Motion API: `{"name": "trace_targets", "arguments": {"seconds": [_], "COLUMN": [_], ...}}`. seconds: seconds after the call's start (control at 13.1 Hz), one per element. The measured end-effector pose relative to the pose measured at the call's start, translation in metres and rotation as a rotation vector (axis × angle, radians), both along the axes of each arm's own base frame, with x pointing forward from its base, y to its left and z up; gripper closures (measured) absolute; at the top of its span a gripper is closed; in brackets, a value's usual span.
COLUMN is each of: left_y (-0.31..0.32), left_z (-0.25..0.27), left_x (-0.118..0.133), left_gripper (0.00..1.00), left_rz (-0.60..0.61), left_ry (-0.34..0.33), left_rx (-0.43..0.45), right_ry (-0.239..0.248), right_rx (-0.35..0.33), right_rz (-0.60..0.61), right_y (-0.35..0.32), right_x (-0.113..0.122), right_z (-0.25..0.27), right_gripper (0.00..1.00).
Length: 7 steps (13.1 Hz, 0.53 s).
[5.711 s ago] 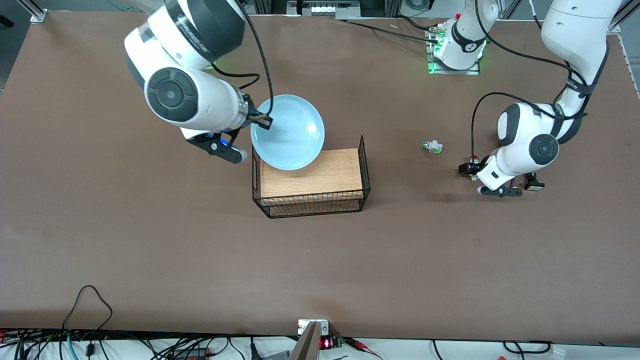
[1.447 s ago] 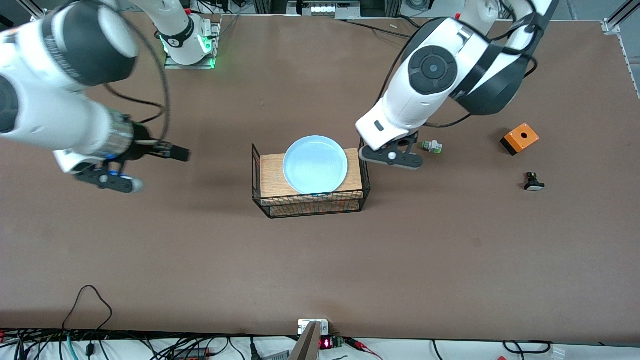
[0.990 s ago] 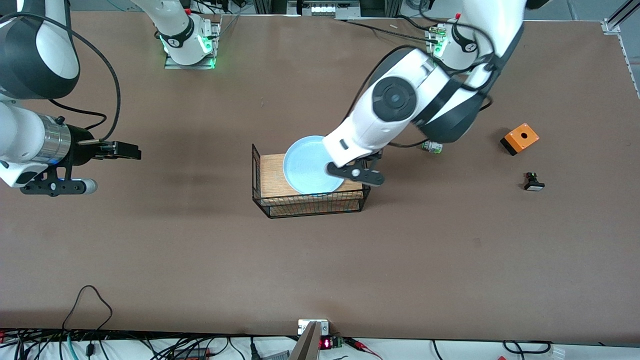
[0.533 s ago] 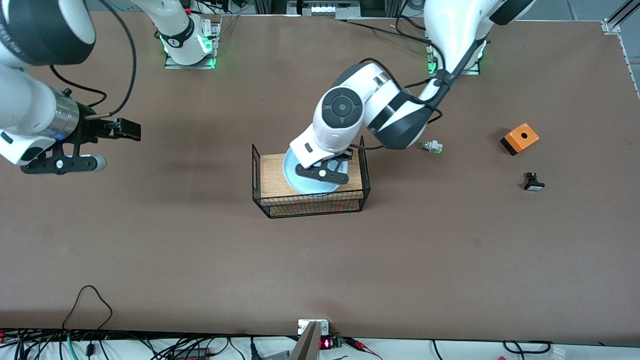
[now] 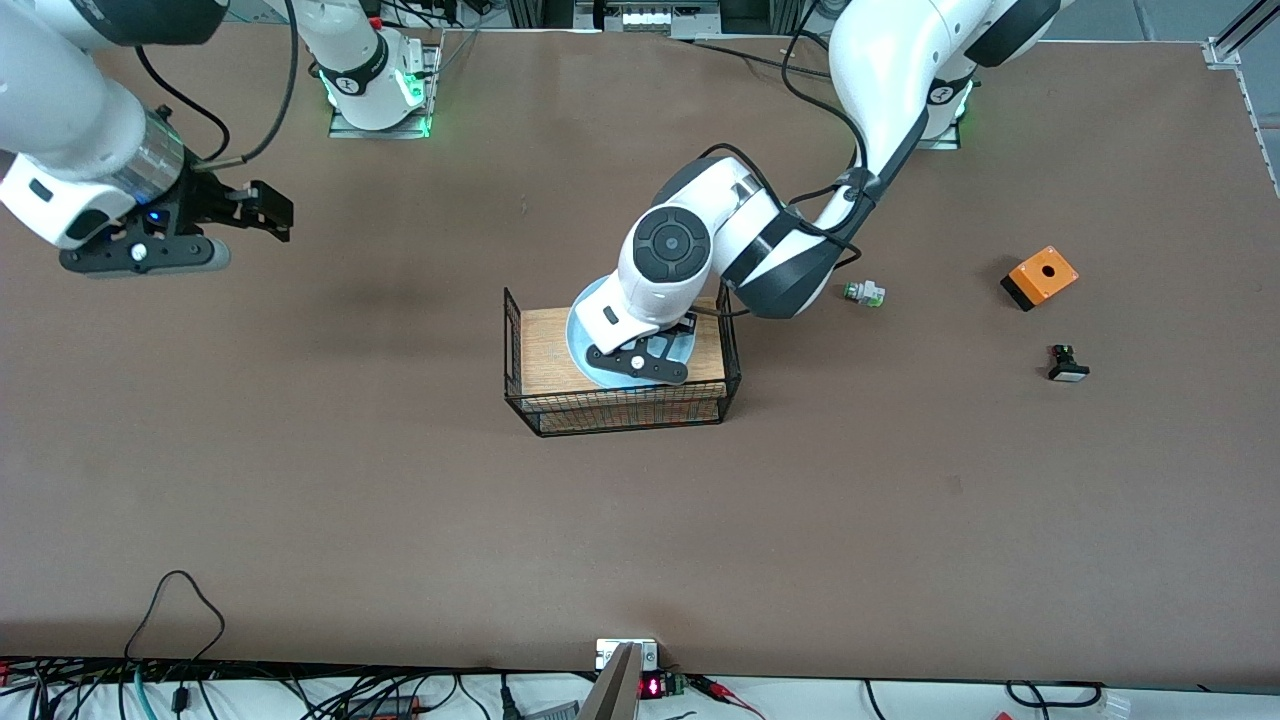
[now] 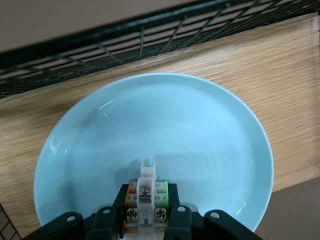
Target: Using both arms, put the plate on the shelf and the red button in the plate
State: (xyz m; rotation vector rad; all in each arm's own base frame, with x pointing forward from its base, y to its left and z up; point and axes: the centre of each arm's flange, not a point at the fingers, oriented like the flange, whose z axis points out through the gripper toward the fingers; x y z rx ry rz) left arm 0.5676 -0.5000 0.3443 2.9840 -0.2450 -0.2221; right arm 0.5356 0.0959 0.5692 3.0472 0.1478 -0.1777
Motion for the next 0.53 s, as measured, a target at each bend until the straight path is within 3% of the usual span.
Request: {"name": "trace_targets", "arguments": {"seconds": [0.08, 0.53], "left_y": [-0.001, 0.002], "left_z": [0.000, 0.059], "left_x": [0.000, 0.011], "left_gripper": [0.61, 0.01], "left_rz": [-0.001, 0.004], "left_ry": [-0.004, -0.105], "left_rx": [-0.001, -0.034], "right_ry": [-0.003, -0.013], "right_rx": [-0.002, 0.005], "right_rz": [-0.008, -0.070], "right_y": [-0.004, -0.037], "right_x": [-0.002, 0.004], "right_z": [0.000, -0.003], "right_gripper": [0.00, 0.00]}}
